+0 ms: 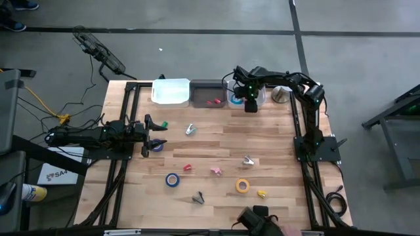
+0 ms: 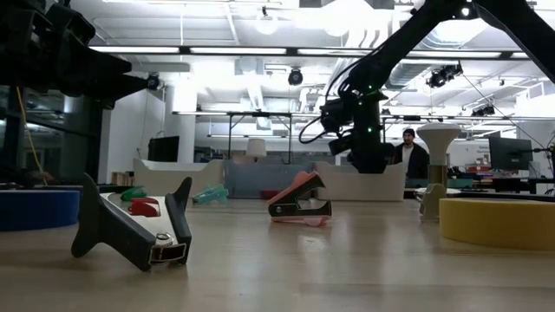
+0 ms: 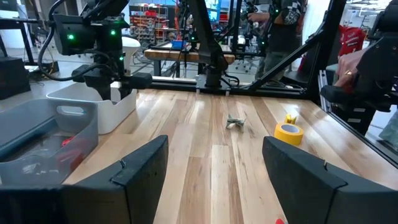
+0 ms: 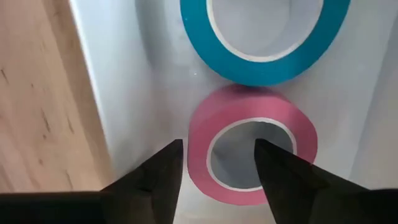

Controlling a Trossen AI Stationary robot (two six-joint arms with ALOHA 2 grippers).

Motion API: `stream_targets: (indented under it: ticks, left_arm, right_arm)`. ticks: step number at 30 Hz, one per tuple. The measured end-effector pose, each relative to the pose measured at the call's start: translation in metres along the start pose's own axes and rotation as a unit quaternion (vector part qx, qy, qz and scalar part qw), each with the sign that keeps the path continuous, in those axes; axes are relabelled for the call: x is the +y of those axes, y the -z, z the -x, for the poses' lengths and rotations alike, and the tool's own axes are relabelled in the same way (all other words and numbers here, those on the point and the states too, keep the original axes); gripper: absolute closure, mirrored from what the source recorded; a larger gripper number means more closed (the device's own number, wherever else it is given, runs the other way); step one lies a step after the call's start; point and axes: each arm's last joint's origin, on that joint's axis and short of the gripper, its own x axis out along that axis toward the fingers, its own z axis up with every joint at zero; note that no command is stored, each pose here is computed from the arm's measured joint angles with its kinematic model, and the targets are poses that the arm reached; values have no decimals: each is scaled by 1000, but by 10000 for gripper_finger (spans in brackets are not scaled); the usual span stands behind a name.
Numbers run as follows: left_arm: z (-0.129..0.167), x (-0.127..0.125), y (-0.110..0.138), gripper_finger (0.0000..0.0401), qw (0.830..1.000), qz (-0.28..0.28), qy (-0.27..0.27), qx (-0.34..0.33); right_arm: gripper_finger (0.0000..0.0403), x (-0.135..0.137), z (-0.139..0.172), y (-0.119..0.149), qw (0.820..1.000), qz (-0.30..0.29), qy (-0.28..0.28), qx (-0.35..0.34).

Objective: Pick and place Stapler, Stapler remover, tape
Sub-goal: Put the pink tape into the right white bin, then put the yellow tape into the right white bin

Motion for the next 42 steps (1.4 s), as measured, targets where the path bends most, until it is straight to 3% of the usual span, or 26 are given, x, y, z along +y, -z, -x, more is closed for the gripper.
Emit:
stream_targets:
  ticks: [10,16,23,30,42]
  left_arm:
    - [0,0,0,142,1000,0,0,0]
    - [0,0,0,142,1000,0,0,0]
    - [0,0,0,142,1000,0,0,0]
    - [0,0,0,142,1000,0,0,0]
    - [0,0,0,142,1000,0,0,0]
  right_arm:
    - [202,-1,8,1,1000,-18,19,-6]
    - [202,-1,38,4,997,-22,56,-53]
    - [203,9,79,16,989,-91,65,-98]
    - [205,31,115,26,981,-119,34,-149]
    - [206,95,142,13,981,-69,-17,-181]
